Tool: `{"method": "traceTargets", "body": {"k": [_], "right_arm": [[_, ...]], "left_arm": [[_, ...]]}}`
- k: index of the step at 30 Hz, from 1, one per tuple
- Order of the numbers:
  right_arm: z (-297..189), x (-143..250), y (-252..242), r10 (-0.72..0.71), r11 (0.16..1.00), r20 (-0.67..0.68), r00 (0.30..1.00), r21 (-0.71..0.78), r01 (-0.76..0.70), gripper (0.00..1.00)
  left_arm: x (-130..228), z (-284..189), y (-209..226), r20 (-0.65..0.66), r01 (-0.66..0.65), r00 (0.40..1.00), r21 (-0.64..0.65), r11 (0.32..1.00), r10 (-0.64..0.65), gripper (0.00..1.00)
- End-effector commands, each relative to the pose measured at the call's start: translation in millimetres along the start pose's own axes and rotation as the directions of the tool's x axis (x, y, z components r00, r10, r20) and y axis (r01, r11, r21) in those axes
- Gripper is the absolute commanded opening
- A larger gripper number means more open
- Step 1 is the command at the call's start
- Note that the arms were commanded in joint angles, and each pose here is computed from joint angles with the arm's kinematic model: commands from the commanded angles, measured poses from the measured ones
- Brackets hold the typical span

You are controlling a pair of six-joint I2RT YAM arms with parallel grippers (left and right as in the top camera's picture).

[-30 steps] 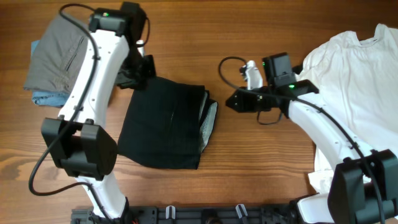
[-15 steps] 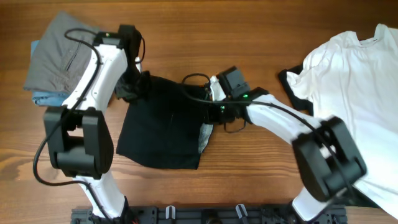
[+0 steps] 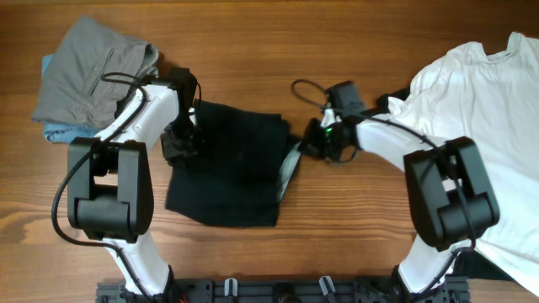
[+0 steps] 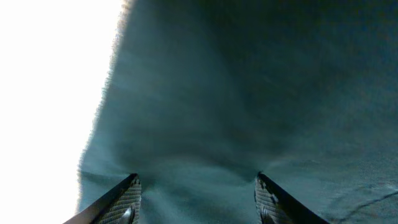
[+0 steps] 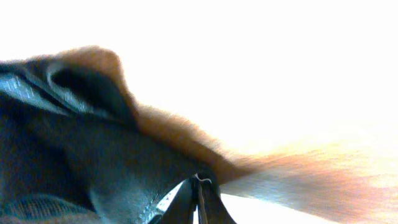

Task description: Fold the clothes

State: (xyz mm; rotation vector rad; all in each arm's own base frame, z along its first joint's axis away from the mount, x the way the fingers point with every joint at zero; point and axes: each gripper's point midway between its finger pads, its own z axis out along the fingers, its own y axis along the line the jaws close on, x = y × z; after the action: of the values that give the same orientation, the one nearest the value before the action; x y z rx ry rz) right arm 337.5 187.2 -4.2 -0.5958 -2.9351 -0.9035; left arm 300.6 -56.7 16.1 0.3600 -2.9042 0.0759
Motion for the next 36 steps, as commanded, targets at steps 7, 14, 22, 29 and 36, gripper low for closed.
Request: {"method": "traceTargets", "body": {"k": [7, 14, 22, 29, 36], "right_arm": [[-88.2, -54.7, -10.0, -0.208, 0.978, 0.231, 0.951, 0.044, 0.203, 0.09], [-133.7, -17.1, 17.5, -0.394, 0.918, 0.245, 0.886, 0.056, 0.393, 0.11], [-108.2, 27.7, 37.2, -0.499, 0.865, 0.117, 0.858, 0.004, 0.502, 0.08], [-98.3, 27.2, 40.5, -0.462, 0.886, 0.126, 0.878, 0.017, 0.464, 0.07], [-98.3, 27.1, 41.6, -0.465, 0.884, 0.128, 0.876, 0.013, 0.467, 0.07]], "left_arm": [[-42.8, -11.9, -66.7, 0.192, -0.113, 0.979, 0.275, 0.955, 0.061, 0.38], [-35.1, -25.0, -69.1, 0.172, -0.118, 0.983, 0.281, 0.952, 0.071, 0.32], [4.8, -59.3, -51.3, 0.116, -0.121, 0.989, 0.261, 0.958, 0.093, 0.04], [44.7, -28.2, -57.7, -0.011, -0.056, 0.998, 0.210, 0.976, 0.060, 0.04], [66.7, 48.9, -30.8, -0.099, 0.262, 0.964, 0.175, 0.949, -0.248, 0.04]]}}
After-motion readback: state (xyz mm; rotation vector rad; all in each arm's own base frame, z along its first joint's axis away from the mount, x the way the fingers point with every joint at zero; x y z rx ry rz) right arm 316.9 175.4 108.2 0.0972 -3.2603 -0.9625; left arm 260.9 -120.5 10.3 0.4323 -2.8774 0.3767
